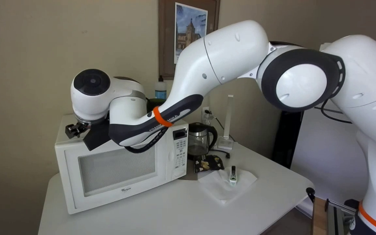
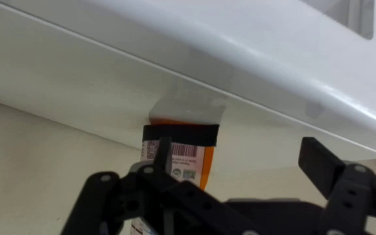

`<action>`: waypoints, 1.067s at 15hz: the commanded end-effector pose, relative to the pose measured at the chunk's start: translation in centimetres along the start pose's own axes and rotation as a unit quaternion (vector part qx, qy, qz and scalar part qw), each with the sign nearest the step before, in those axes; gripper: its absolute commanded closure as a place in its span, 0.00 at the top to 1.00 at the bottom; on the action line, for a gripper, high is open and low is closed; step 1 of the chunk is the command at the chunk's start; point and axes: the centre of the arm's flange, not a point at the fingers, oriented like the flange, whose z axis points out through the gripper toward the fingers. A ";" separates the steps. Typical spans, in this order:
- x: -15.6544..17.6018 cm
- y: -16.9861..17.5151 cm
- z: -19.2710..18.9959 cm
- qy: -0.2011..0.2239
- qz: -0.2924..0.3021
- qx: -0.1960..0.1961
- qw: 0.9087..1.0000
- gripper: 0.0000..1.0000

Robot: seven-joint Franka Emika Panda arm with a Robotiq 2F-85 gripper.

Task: Pick the white and orange packet from the microwave top and put it on the white paper towel

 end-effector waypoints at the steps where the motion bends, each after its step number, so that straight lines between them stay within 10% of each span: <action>1: 0.2 -0.4 0.2 0.007 0.001 -0.008 1.000 1.00; 16: 0.8 -0.9 0.7 0.022 0.003 -0.015 1.000 1.00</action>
